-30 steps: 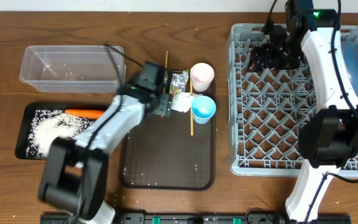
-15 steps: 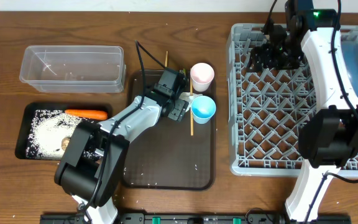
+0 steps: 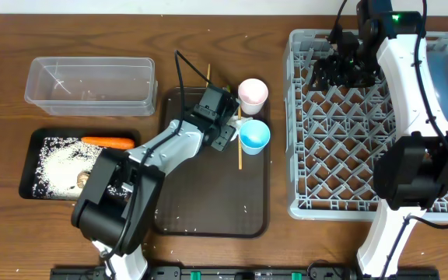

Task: Sort waste into correct bins and load items into the dishwasher rack
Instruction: 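Reach the left gripper to the white tissue on the middle tray and grasp, then carry the tissue to the clear plastic container and release it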

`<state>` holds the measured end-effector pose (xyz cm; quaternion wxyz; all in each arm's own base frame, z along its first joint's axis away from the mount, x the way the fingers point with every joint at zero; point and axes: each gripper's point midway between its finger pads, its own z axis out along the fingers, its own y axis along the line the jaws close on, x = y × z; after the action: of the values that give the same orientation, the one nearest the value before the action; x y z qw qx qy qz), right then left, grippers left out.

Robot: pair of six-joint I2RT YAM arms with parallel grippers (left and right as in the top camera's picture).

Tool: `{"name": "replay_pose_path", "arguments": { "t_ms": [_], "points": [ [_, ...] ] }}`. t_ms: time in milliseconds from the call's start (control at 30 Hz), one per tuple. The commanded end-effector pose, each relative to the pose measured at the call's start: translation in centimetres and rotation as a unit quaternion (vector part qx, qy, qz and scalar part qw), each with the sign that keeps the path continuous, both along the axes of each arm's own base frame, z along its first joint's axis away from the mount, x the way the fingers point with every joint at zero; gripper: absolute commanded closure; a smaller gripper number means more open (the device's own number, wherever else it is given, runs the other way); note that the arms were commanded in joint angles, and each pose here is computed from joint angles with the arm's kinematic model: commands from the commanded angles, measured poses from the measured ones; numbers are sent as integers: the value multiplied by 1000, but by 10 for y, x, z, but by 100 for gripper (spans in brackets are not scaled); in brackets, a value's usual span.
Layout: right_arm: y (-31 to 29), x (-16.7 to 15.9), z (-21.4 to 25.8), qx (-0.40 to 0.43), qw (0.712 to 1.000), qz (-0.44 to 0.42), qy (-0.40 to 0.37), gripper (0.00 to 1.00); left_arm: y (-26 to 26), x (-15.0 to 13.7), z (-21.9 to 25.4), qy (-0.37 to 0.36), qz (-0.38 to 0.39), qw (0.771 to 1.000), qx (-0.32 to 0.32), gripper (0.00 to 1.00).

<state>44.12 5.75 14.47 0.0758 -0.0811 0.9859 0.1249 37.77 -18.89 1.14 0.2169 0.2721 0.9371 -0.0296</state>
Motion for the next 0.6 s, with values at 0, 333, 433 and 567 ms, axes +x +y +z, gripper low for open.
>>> {"name": "replay_pose_path", "arguments": {
  "t_ms": [0, 333, 433, 567],
  "points": [
    [4, -2, 16, 0, 1000, 12, -20, 13, -6, 0, -2, 3, -26, 1000, -6, 34],
    [4, -4, 16, 0, 1000, 12, -16, 13, -11, -2, -8, 10, -45, 999, -10, 42],
    [4, -4, 16, 0, 1000, 12, -16, 13, -11, -2, -8, 10, -45, 999, -10, 85],
    [4, -4, 15, 0, 1000, 12, -14, 13, -10, 0, -3, 4, -37, 999, -13, 94]
  ]
}}
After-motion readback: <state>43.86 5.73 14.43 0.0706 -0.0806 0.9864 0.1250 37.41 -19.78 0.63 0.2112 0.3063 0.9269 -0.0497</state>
